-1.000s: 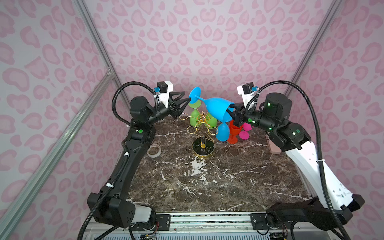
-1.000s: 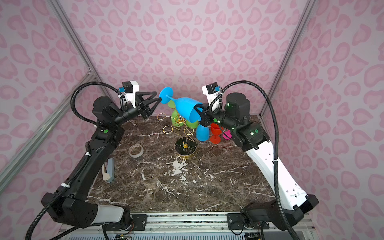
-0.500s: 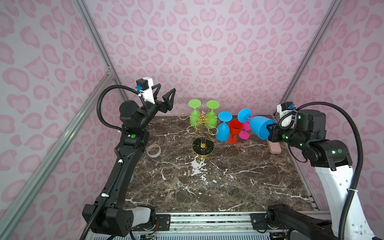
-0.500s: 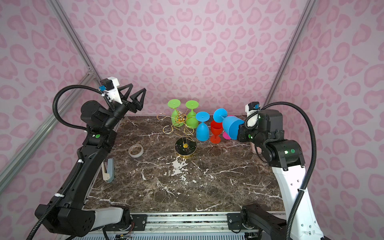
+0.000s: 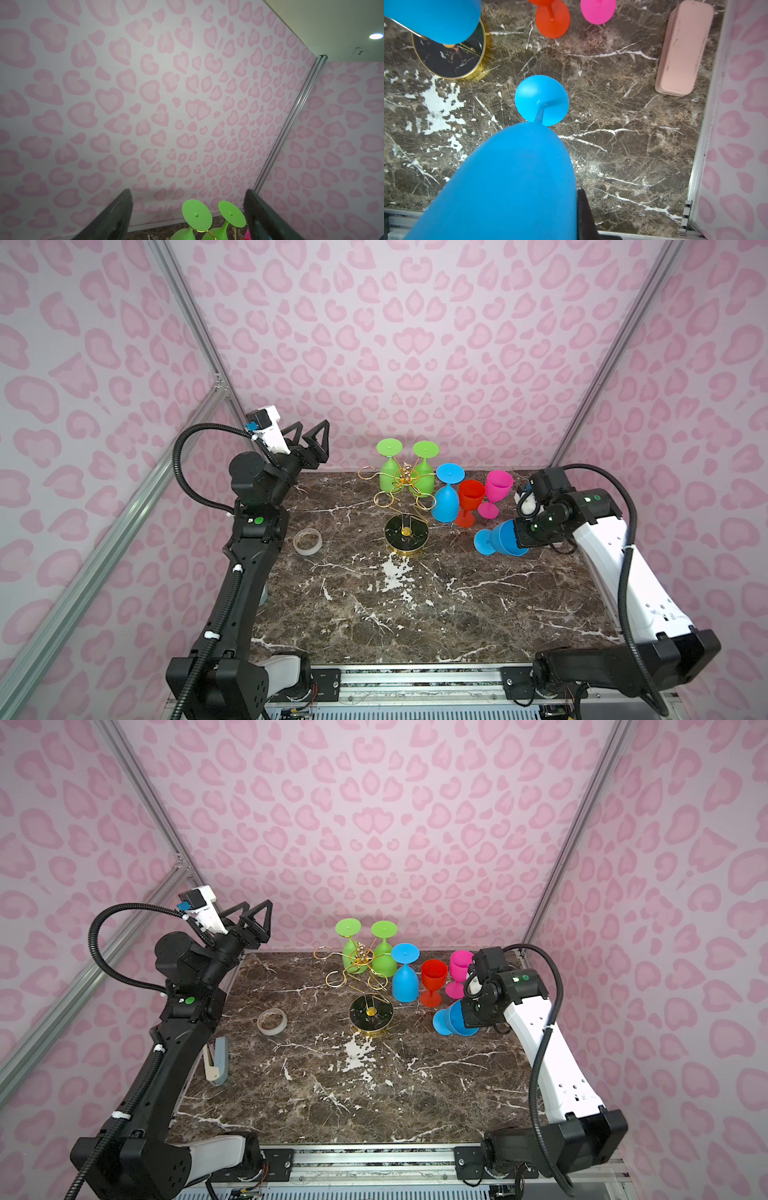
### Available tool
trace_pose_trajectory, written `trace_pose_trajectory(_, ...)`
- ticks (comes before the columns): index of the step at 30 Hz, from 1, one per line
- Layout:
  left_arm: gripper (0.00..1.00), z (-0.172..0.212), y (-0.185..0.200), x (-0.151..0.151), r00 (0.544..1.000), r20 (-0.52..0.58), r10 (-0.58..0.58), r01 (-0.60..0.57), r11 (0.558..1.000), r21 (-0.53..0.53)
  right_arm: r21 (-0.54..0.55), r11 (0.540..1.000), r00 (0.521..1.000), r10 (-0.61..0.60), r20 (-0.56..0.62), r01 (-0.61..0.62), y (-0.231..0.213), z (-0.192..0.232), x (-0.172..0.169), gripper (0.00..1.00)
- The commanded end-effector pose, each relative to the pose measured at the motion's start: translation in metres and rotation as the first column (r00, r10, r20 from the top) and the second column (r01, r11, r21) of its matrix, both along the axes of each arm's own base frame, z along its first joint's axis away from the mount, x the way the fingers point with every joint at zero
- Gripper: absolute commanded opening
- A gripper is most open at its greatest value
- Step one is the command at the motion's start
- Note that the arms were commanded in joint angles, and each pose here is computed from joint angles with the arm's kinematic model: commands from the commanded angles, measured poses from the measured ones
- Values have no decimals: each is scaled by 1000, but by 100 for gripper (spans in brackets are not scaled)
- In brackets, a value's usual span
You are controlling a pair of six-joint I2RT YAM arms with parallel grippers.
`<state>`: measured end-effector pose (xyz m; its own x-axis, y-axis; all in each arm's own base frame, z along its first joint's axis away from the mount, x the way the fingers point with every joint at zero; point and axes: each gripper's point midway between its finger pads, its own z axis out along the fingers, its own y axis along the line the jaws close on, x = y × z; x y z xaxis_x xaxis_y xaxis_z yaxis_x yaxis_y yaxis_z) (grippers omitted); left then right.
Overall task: Take the wine glass off the wine glass rack
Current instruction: 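Lower the blue glass upright beside the red cup and open the right gripper, then raise the right gripper away from the standing blue glass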
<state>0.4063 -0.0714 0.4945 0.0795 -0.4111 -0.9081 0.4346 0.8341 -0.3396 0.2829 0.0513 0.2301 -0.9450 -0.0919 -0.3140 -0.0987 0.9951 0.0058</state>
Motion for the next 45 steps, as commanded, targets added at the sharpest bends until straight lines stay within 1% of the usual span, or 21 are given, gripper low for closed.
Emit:
trace_pose_trajectory(1,85,11,3,-5,999,41,14,-13,1000,-8,-29,999,998,35,-50,-37,2,-14,14,0)
trace_pose_trajectory(4,85,10,4,-4,999,38,16,-16,1000,-6,-69,996,989,44,-143,-54,2,-31,32,0)
trace_pose_trajectory(6,85,9,5,-4,999,35,20,-20,1000,-7,-77,995,981,54,-185,-70,4,-45,42,0)
trace_pose_trajectory(10,84,8,6,-2,999,27,29,-29,1000,-7,-106,992,973,47,-227,-72,4,-67,62,0)
trace_pose_trajectory(14,83,9,7,-1,999,23,29,-28,1000,-10,-87,993,970,60,-235,-82,11,-77,76,1)
trace_pose_trajectory(16,83,9,7,0,999,19,28,-28,1000,-9,-90,992,970,61,-236,-84,11,-79,81,6)
trace_pose_trajectory(20,82,7,7,1,1000,12,27,-27,1000,-7,-98,991,968,65,-243,-92,12,-80,87,21)
trace_pose_trajectory(23,82,6,8,2,1000,8,31,-31,1000,-7,-99,991,969,68,-239,-94,13,-79,91,27)
trace_pose_trajectory(25,81,5,8,2,1000,4,28,-28,1000,-8,-96,991,971,69,-228,-93,14,-74,92,29)
trace_pose_trajectory(30,81,2,9,5,1000,-13,26,-26,999,-26,-78,994,990,72,-124,-82,15,-37,100,34)
trace_pose_trajectory(33,81,1,9,5,1000,-20,21,-21,999,-35,-20,997,997,78,-24,-78,20,-5,104,36)
trace_pose_trajectory(36,80,-1,10,6,999,-29,18,-19,999,-46,51,996,994,71,83,-75,25,26,106,37)
trace_pose_trajectory(38,80,0,9,4,999,-30,13,-14,999,-51,137,987,986,62,152,-83,32,44,106,37)
trace_pose_trajectory(40,80,-1,9,3,999,-35,7,-9,998,-58,259,959,974,54,222,-112,45,61,106,37)
trace_pose_trajectory(41,80,-1,10,1,999,-36,6,-8,998,-61,331,936,964,32,265,-122,51,73,107,37)
trace_pose_trajectory(43,80,0,9,-2,999,-35,0,-3,998,-68,477,864,936,-17,350,-163,65,95,106,37)
trace_pose_trajectory(44,80,0,9,-4,999,-34,-1,-1,997,-73,553,811,915,-56,399,-192,75,109,107,37)
trace_pose_trajectory(45,80,0,9,-6,999,-32,-4,1,997,-79,620,755,905,-86,417,-215,84,117,106,37)
